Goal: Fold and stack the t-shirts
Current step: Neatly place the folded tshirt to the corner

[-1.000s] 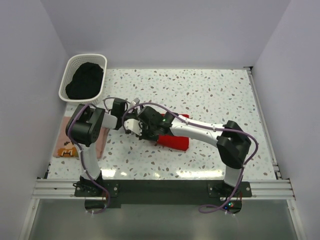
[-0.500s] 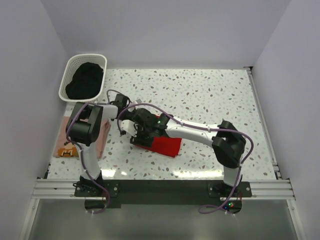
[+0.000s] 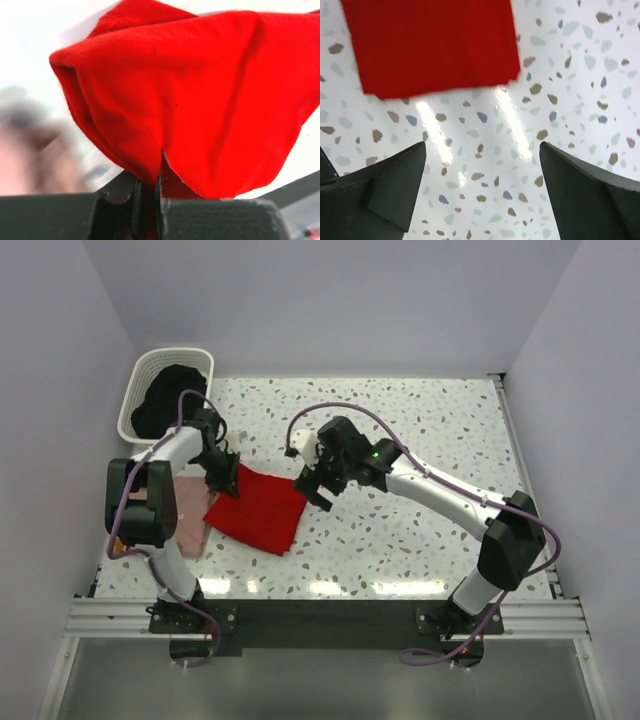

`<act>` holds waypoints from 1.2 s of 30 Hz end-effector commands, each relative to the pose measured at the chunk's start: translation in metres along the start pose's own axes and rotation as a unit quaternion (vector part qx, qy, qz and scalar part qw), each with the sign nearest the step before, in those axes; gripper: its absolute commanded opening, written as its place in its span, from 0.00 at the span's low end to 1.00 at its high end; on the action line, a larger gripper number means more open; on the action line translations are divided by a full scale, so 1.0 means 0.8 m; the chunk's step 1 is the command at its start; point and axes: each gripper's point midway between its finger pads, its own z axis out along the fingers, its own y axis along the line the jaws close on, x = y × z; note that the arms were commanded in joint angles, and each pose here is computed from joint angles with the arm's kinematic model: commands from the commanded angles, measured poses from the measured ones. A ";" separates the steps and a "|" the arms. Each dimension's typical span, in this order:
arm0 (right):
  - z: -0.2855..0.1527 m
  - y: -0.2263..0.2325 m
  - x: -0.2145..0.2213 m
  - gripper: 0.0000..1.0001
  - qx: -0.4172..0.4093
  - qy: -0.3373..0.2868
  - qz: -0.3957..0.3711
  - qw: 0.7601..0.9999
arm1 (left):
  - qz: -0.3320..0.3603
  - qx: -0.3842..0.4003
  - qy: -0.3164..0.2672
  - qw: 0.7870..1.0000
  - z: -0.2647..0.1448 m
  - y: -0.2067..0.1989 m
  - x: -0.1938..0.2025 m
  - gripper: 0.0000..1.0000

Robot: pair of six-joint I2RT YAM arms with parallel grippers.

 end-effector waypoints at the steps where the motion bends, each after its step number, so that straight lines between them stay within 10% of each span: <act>1: -0.018 -0.005 0.027 0.99 0.011 0.020 0.022 0.999 | 0.053 -0.091 -0.010 0.994 -0.071 0.034 0.006 0.00; 36: -0.032 0.022 0.058 0.99 -0.021 0.011 0.027 0.999 | 0.135 -0.188 -0.177 0.957 -0.262 0.007 0.048 0.00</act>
